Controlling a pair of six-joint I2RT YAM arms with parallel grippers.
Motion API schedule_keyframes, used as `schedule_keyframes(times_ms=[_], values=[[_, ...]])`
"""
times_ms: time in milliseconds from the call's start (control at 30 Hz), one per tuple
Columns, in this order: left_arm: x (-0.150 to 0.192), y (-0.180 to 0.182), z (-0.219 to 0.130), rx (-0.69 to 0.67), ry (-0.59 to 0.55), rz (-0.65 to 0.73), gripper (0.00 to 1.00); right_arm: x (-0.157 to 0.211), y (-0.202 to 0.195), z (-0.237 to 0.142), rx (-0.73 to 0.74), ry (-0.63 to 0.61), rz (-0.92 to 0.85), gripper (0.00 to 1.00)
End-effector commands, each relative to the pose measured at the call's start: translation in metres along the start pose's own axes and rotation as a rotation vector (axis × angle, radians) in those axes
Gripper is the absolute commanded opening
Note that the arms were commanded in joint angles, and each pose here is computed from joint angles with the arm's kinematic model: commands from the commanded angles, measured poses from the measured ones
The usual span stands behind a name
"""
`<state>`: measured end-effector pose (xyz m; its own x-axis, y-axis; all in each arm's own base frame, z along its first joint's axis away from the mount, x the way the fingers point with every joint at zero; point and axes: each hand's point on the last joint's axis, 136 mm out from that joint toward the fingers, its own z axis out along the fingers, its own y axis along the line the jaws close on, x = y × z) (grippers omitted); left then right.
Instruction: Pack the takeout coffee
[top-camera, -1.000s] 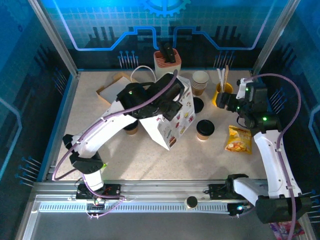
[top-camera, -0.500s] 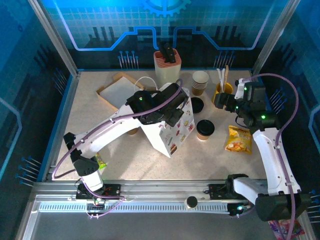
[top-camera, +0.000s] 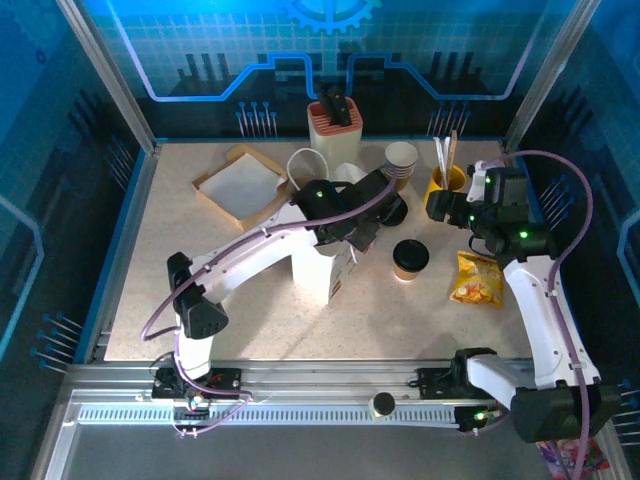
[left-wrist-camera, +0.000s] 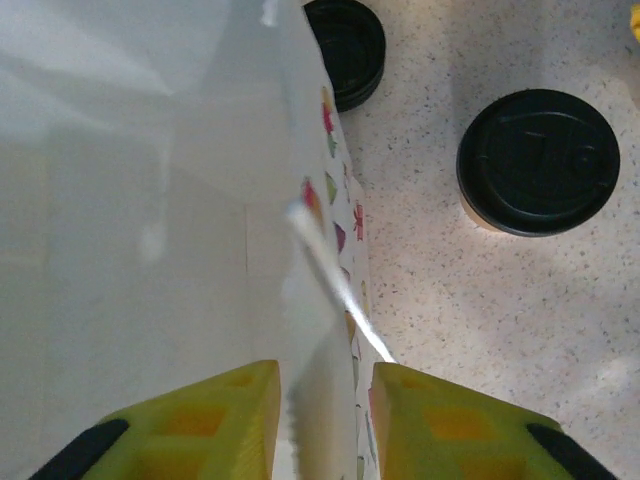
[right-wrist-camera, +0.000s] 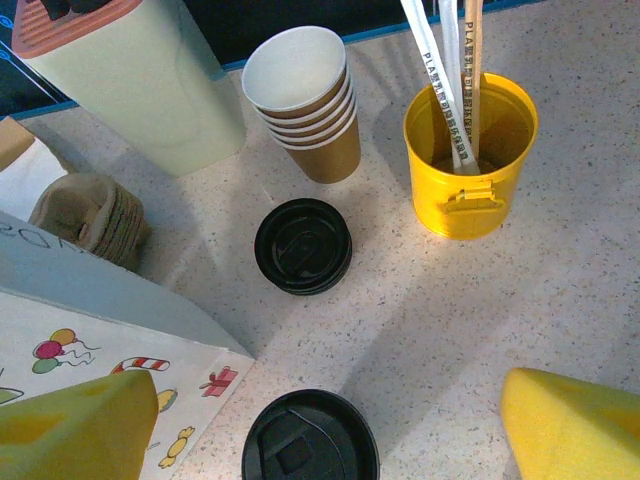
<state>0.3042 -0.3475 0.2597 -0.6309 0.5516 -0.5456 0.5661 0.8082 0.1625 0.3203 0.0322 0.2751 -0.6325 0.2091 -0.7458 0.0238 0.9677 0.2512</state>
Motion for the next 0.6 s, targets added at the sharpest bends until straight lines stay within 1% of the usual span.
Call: schedule_keyframes(times_ms=[0,67,167,300,367,433,567], values=[[-0.017,-0.009,-0.015,0.059,-0.06,-0.015,0.4,0.001,-0.002,0.002,-0.007,0.003,0.019,0.9],[-0.025,-0.01,-0.027,0.086,-0.098,-0.021,0.45,0.0,-0.001,0.002,-0.01,0.002,0.02,0.9],[-0.037,-0.008,-0.05,0.121,-0.167,-0.027,0.51,-0.001,0.002,0.003,-0.022,0.0,0.022,0.9],[-0.051,0.009,-0.09,0.152,-0.279,-0.055,0.58,-0.002,0.008,0.004,-0.046,-0.002,0.016,0.9],[-0.055,0.025,-0.107,0.161,-0.331,-0.095,0.6,-0.003,0.013,0.004,-0.061,-0.008,0.009,0.9],[-0.053,0.049,-0.121,0.155,-0.377,-0.159,0.62,-0.005,0.02,0.003,-0.084,-0.015,-0.006,0.9],[-0.032,0.107,-0.129,0.123,-0.422,-0.334,0.63,-0.008,0.048,0.0,-0.184,-0.032,-0.075,0.9]])
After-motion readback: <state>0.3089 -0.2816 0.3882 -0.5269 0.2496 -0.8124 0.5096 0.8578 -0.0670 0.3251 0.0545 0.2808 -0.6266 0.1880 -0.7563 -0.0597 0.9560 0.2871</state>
